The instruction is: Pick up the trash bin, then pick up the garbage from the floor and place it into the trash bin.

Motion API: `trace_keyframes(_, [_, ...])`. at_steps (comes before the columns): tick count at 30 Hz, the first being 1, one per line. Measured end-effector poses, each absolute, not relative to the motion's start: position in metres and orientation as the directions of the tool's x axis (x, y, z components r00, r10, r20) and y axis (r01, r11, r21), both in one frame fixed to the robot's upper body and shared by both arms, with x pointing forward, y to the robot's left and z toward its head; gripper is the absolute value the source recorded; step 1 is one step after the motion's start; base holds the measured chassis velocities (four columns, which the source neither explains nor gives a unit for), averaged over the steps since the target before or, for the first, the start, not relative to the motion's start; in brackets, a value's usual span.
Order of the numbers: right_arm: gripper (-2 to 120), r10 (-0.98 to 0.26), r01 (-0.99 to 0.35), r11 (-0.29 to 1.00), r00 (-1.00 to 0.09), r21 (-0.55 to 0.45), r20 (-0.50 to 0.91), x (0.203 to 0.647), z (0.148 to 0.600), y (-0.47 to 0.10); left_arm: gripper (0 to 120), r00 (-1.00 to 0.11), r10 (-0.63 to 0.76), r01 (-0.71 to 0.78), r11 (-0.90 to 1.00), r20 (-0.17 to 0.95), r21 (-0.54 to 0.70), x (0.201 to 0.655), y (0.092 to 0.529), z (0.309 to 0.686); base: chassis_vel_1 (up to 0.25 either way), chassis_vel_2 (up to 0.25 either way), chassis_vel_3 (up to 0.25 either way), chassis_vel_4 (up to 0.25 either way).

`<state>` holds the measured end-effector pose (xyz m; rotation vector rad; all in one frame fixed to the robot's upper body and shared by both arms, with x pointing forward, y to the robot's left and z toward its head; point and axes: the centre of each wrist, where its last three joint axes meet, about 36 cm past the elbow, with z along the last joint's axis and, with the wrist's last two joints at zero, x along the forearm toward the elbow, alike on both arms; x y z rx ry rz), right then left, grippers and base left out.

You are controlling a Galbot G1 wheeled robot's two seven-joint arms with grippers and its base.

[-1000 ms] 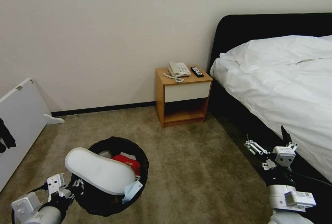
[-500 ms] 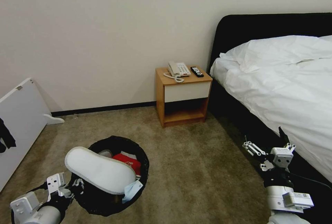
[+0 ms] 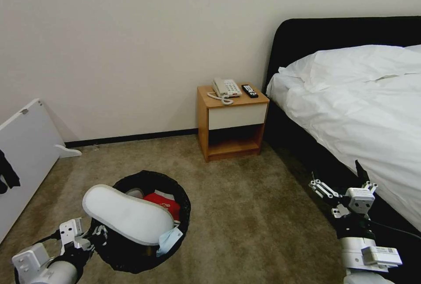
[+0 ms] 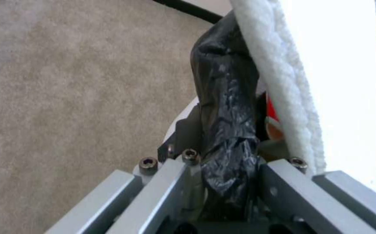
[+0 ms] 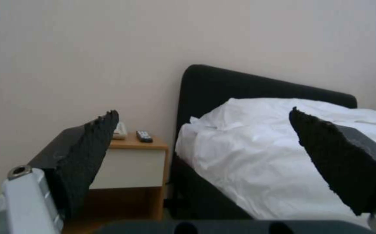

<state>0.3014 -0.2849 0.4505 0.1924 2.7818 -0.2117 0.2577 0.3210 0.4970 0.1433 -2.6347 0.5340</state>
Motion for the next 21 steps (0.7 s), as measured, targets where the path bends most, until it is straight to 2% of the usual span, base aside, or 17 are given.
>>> trace_keyframes(21, [100,0.075,0.111,0.989,-0.945,-0.095,-0.319,0.297,0.45,-0.27,2,-0.9,-0.005,-0.175,0.92,0.437,-0.351,0.256,0.318,0.5,0.0,0.0,0.0,0.0])
